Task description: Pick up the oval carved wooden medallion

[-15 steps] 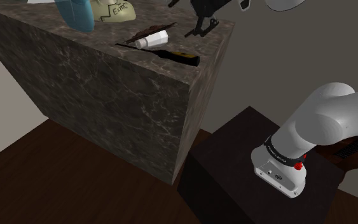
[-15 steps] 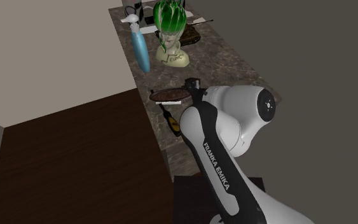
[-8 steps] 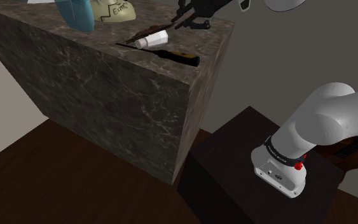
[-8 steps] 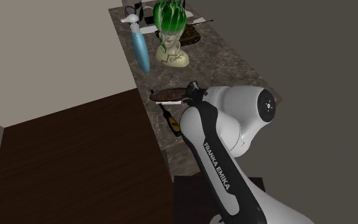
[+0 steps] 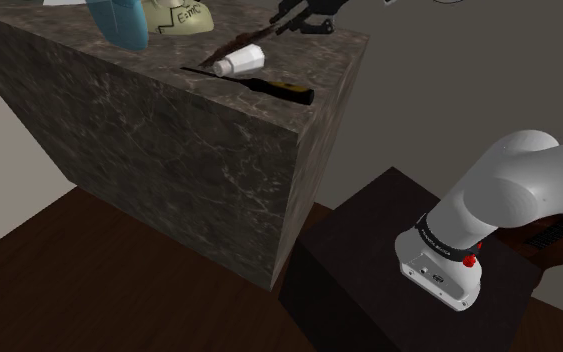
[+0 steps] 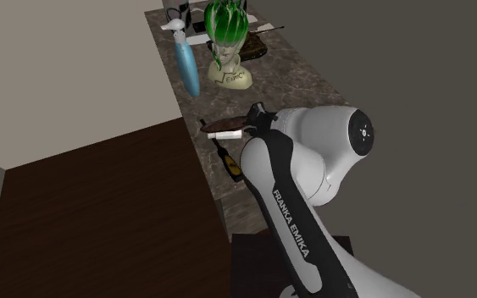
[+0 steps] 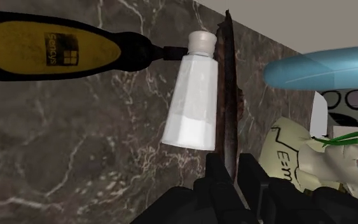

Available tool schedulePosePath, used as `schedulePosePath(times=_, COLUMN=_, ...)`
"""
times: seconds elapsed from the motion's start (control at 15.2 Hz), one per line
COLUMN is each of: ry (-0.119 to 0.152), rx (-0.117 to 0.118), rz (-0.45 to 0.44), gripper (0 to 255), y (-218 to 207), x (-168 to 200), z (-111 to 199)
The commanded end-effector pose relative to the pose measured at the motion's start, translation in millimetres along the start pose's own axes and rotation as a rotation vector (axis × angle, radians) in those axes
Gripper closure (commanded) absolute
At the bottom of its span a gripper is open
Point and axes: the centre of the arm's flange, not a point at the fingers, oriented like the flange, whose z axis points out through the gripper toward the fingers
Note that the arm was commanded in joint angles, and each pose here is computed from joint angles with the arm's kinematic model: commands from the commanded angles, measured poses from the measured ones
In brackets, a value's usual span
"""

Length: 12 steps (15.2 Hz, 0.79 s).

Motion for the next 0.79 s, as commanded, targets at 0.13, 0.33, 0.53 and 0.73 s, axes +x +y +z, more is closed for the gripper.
schedulePosePath(times=0.13, ry=0.000, rx=0.000, rz=0.000, gripper=255, y=-15.6, x=-3.5, z=-14.7)
schedulePosePath(times=0.33, ry=0.000, rx=0.000, rz=0.000, gripper=255, y=-27.1, x=-6.1, z=-25.3)
schedulePosePath(times=0.53, ry=0.000, rx=0.000, rz=0.000, gripper=255, y=-38.6, x=-8.6, z=-35.9)
schedulePosePath(times=0.73, ry=0.000, rx=0.000, rz=0.000, gripper=255, y=-43.0, x=-9.6, z=-40.0)
